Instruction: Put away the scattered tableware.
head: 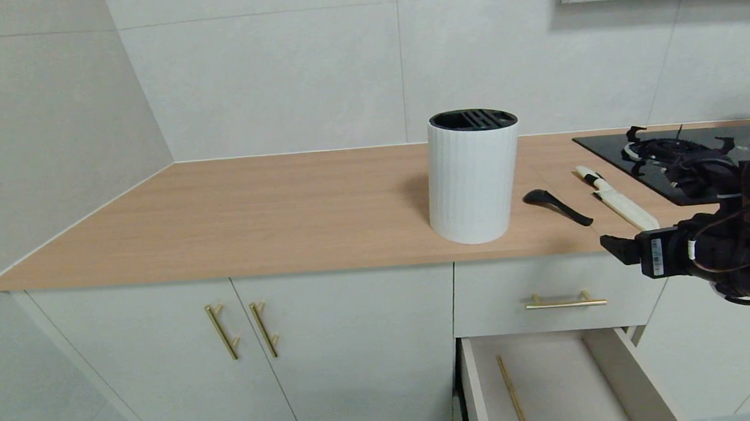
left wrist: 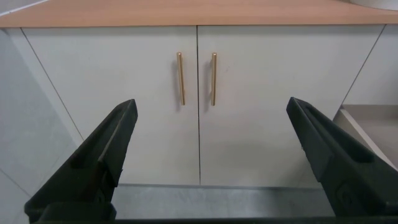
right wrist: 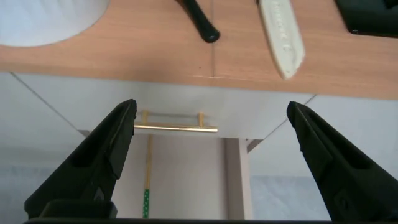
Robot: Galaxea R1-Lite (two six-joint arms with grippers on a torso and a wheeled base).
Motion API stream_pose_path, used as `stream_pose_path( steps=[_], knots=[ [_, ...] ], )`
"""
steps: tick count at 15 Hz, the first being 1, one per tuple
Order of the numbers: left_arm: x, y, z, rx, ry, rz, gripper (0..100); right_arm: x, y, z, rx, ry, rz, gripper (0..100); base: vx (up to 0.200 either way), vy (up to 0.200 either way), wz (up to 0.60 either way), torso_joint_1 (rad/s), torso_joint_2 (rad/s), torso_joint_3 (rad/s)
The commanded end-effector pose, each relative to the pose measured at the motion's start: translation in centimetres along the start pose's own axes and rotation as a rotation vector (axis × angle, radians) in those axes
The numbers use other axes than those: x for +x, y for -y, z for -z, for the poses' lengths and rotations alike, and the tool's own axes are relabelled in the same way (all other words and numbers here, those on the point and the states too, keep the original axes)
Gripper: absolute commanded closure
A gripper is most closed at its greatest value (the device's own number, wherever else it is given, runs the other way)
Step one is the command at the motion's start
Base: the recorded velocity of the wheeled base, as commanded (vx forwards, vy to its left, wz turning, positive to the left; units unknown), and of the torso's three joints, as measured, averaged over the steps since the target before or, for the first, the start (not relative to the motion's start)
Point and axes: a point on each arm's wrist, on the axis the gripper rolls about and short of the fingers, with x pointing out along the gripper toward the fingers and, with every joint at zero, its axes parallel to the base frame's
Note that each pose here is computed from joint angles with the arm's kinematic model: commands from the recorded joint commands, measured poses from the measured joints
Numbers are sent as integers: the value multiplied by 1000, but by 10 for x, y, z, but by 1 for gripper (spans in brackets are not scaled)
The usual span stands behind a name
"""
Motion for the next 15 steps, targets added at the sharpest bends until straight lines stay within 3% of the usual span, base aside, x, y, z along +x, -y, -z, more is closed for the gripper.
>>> stream_pose_path(
  steps=[1,6,7,9,15],
  knots=[
    [0,0,0,0,-2,-1,0,14,2,-3,8,-8,-14,0,0,0,0,0,0,0],
    [0,0,0,0,-2,1,0,69,17,-27,52,-13,-111,0,0,0,0,0,0,0],
    [0,0,0,0,-2,-1,0,79,27,-32,68,1,-226,0,0,0,0,0,0,0],
    [0,0,0,0,-2,-1,0,90,36,-33,78,5,-311,0,0,0,0,0,0,0],
    [0,0,0,0,-2,-1,0,136,35,-16,39,-46,-326,0,0,0,0,0,0,0]
  ],
)
